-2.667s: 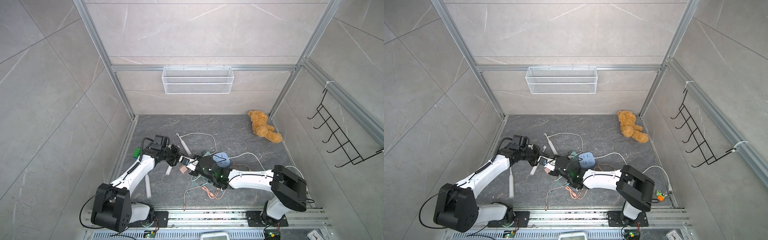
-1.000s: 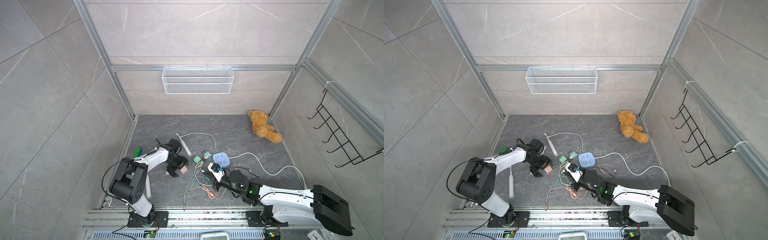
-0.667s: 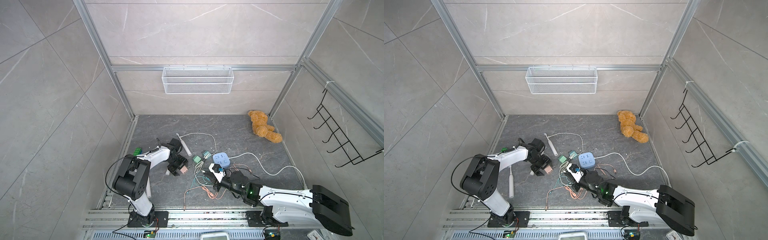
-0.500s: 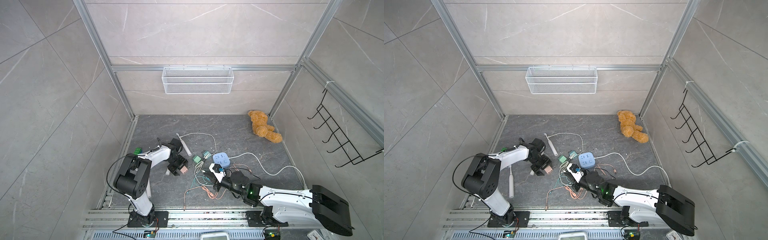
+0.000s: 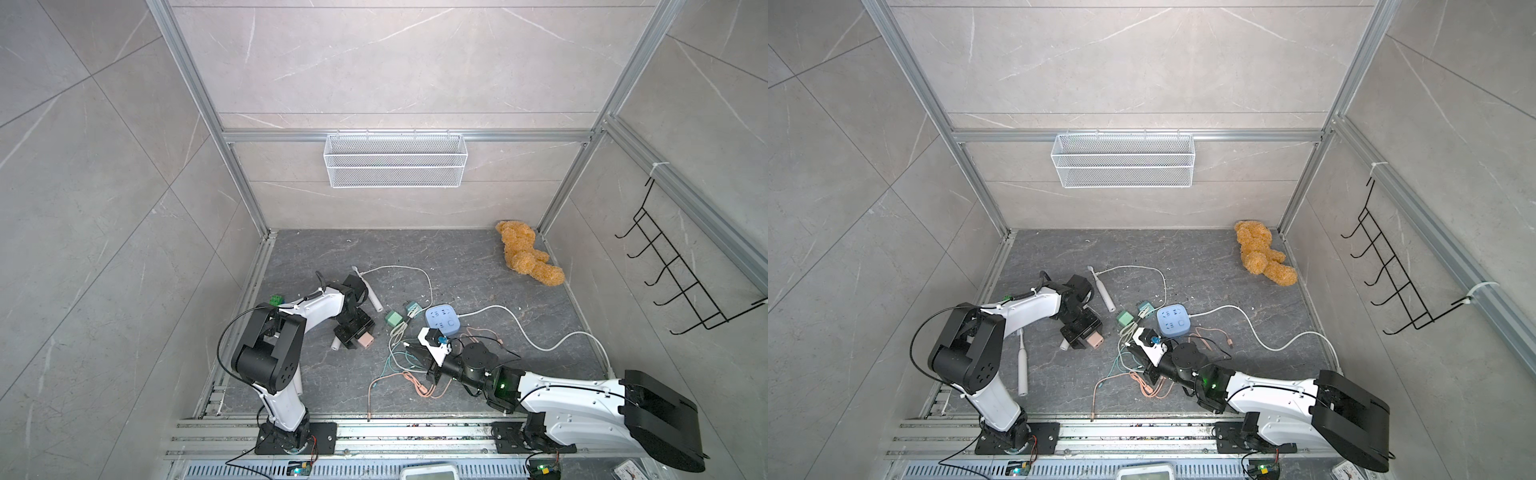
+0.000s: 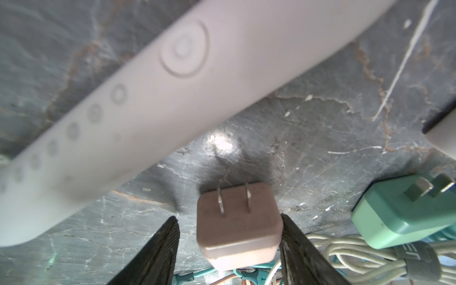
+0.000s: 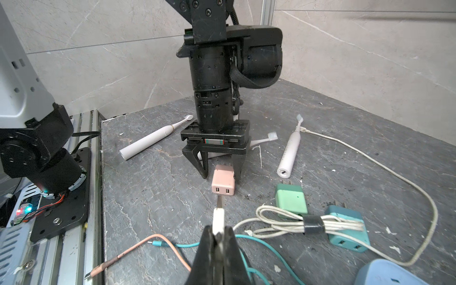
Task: Charge the electric toothbrush
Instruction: Pick up the plug from the center of the board.
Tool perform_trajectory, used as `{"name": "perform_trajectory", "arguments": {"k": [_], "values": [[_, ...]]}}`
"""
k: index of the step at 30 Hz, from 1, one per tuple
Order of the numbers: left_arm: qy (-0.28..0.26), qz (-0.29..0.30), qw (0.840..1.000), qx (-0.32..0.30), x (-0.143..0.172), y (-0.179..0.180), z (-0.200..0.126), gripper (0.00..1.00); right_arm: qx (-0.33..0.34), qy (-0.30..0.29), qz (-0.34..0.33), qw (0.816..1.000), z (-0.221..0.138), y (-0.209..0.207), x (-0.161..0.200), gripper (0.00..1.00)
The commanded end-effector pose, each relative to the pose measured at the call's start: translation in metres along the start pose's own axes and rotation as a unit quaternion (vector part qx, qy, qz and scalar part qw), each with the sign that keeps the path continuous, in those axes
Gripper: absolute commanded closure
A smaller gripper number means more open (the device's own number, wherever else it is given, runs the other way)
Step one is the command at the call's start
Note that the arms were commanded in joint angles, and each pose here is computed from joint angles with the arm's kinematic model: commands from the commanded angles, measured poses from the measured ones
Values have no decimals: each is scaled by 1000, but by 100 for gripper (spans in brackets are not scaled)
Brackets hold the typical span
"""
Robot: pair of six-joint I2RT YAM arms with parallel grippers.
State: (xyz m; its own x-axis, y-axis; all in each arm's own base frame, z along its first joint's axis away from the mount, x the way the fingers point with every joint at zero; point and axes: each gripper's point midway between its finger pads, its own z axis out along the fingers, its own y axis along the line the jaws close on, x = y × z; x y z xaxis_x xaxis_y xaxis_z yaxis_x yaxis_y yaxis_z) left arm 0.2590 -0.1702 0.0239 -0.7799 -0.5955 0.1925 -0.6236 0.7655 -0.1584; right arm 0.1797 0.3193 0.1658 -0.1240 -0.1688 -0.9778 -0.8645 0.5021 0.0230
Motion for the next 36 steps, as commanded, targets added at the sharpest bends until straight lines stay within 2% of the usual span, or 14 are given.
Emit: {"name": "perform_trajectory", "arguments": {"k": [1,9,13,14,20,21,30,36], "values": [[-2,12,1000,-21,2,-1,1,38,-8,-6,6,1000,-1,2,-3,100],[-15,20,999,-34,-1,1,2,44,-10,-4,5,1000,-1,3,-1,100],[-18,26,999,-36,-2,2,0,53,-8,4,2,1000,2,2,4,100],[-16,28,999,-34,-1,2,0,57,-7,4,1,1000,3,1,4,100],[-14,42,999,1,4,-11,-17,97,6,6,-9,1000,8,-3,9,100],[-13,45,999,12,5,-15,-24,100,13,4,-12,1000,8,-5,9,100],[3,64,987,146,28,-50,-96,100,57,-15,-55,997,28,-12,-4,100],[68,40,975,208,53,-57,-107,100,71,-20,-76,994,41,-12,-16,100]]}}
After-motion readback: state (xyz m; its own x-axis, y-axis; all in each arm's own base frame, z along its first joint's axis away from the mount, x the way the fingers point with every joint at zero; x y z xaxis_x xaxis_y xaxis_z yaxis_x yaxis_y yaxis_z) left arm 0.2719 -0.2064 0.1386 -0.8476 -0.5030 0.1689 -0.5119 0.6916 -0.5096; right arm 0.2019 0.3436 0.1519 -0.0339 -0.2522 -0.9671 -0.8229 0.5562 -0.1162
